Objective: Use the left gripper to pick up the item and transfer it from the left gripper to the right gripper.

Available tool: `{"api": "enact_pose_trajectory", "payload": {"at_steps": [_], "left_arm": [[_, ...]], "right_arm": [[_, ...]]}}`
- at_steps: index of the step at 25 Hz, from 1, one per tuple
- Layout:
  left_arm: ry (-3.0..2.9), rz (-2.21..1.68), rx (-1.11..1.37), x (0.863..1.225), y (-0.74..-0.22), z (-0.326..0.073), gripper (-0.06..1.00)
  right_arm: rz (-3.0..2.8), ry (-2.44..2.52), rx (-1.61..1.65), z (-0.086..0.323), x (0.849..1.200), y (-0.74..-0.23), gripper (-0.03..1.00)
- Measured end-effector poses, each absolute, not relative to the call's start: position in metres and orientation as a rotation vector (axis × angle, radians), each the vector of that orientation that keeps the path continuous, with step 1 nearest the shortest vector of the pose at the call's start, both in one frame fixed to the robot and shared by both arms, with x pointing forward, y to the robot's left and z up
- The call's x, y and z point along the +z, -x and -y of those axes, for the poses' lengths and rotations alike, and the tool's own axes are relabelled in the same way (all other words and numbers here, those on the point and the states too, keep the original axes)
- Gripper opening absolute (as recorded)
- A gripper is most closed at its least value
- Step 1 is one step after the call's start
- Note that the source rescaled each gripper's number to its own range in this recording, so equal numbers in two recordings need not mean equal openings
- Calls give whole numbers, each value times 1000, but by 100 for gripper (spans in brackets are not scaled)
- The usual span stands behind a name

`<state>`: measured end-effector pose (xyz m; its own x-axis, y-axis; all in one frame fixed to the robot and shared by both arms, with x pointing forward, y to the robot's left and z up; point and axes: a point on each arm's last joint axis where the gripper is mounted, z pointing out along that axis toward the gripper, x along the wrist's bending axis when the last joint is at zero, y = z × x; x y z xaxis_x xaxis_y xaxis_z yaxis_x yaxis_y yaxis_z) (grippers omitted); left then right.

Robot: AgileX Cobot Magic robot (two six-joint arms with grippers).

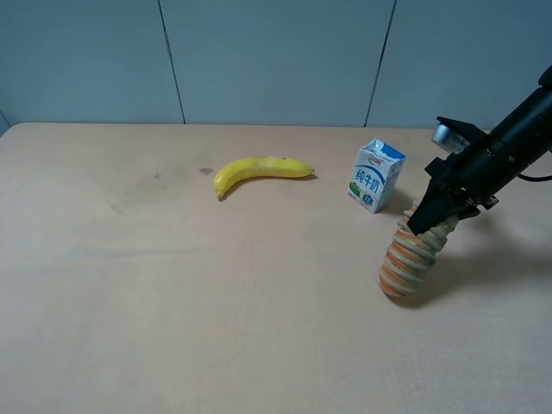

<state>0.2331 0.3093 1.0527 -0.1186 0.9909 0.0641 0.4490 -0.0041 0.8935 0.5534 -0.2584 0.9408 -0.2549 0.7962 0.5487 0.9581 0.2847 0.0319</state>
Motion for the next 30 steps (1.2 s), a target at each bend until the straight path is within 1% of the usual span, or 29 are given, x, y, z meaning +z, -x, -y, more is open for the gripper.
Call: {"api": "enact_pose_trajectory", "payload": {"at_steps": [8,9,10,11,12,13,14,15,18,24,26,30], "left_arm": [[-1508,-1634,1077,1053,-233,-309,98],[-1508,-1634,1077,1053,-233,-309,98],[-1508,-1634,1077,1053,-233,-309,98],[-1508,-1634,1077,1053,-233,-309,98],[-1508,-1634,1077,1053,-233,-309,98],[-1508,-1634,1077,1053,-233,-309,98],[-1508,-1634,1077,1053,-233,-309,98],[-1508,-1634,1077,1053,-233,-309,98],[-1508,-1634,1077,1053,-233,-309,98],[-1508,-1634,1077,1053,-233,-309,98],[-1508,-1634,1076,1053,-233,-309,98],[-1507,-1634,1075,1053,-233,-309,98]], "right_arm": [[2194,1674,-461,266,931,-560,1],[2197,1687,-451,267,931,-561,6],[2200,1701,-446,267,931,-561,19],[2198,1728,-447,268,930,-562,39],[2198,1755,-446,269,930,-564,63],[2192,1780,-447,270,929,-565,76],[2185,1805,-448,270,929,-566,85],[2180,1821,-449,271,929,-566,91],[2178,1842,-447,271,929,-567,98],[2195,1847,-451,272,932,-570,99],[2202,1858,-462,273,941,-573,99],[2226,1911,-497,275,971,-575,99]]}}
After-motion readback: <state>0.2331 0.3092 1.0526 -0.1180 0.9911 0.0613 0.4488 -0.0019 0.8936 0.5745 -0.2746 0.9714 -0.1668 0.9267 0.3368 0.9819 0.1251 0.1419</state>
